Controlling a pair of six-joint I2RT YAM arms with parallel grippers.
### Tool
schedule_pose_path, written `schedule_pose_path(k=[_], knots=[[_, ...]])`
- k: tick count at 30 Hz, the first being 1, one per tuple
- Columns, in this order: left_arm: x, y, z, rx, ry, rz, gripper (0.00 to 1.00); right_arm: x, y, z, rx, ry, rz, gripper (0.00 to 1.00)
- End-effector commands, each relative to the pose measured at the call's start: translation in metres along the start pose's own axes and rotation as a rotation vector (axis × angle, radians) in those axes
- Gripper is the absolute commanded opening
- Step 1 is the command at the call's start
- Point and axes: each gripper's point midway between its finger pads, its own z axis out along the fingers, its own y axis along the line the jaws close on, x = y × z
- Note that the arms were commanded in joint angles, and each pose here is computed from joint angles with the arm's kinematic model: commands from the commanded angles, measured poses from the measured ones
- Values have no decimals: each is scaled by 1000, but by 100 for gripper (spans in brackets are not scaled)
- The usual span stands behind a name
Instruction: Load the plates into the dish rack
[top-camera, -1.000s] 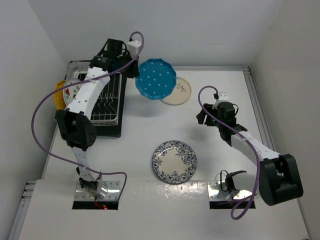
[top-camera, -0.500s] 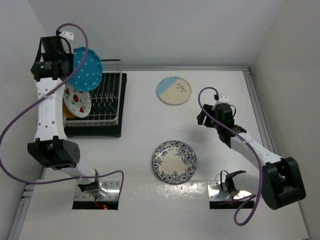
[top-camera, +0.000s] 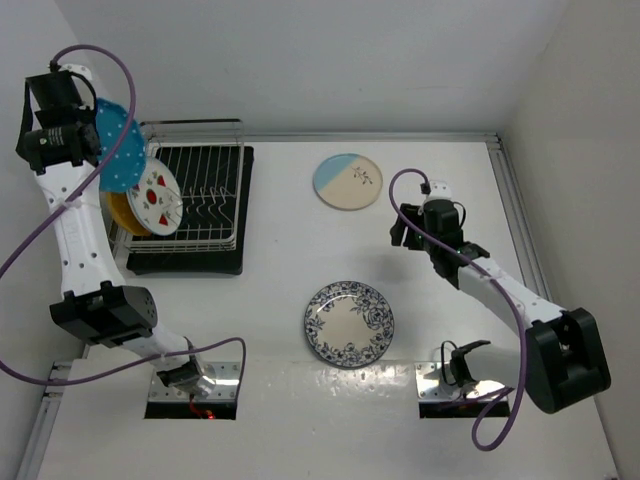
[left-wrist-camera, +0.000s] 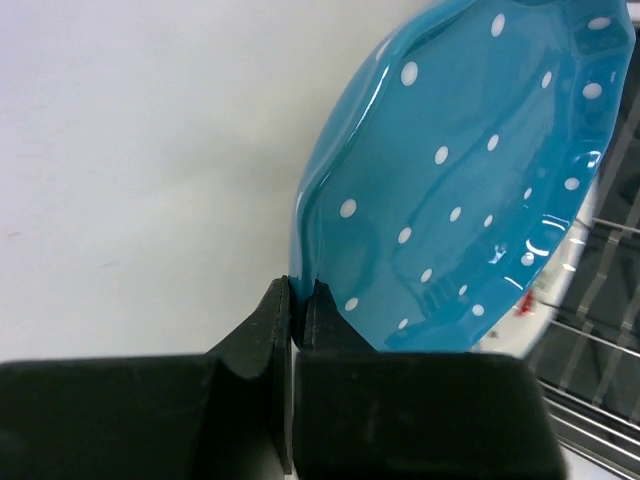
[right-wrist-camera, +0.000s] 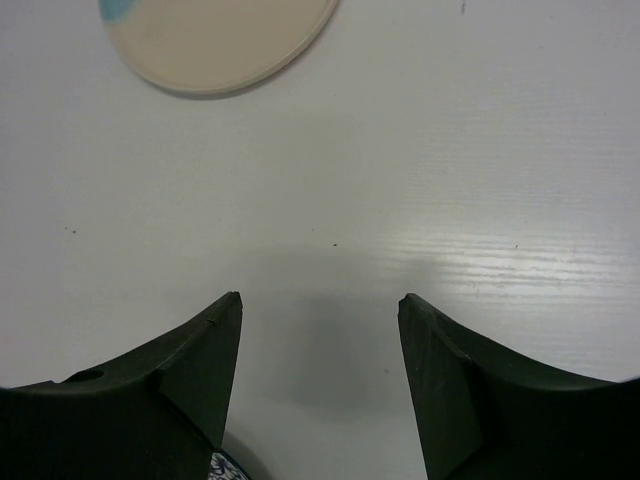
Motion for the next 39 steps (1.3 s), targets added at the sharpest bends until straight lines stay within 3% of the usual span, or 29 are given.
schedule_pose_path(k=[1, 16, 23, 32, 39], knots=[[-64, 65, -58, -209, -268, -118, 0, -21, 14, 2, -17, -16, -13, 64], [-58, 73, -38, -325, -242, -93, 0, -34, 21, 0, 17, -18, -70, 64], [-21, 49, -9, -306, -156, -40, 0, -32, 16, -5, 23, -38, -87, 64], [-6, 18, -6, -286, -165, -20, 0, -34, 10, -12, 42, -58, -94, 64], [27, -8, 8, -266, -119, 18, 0, -27, 3, -17, 60, -69, -101, 64]])
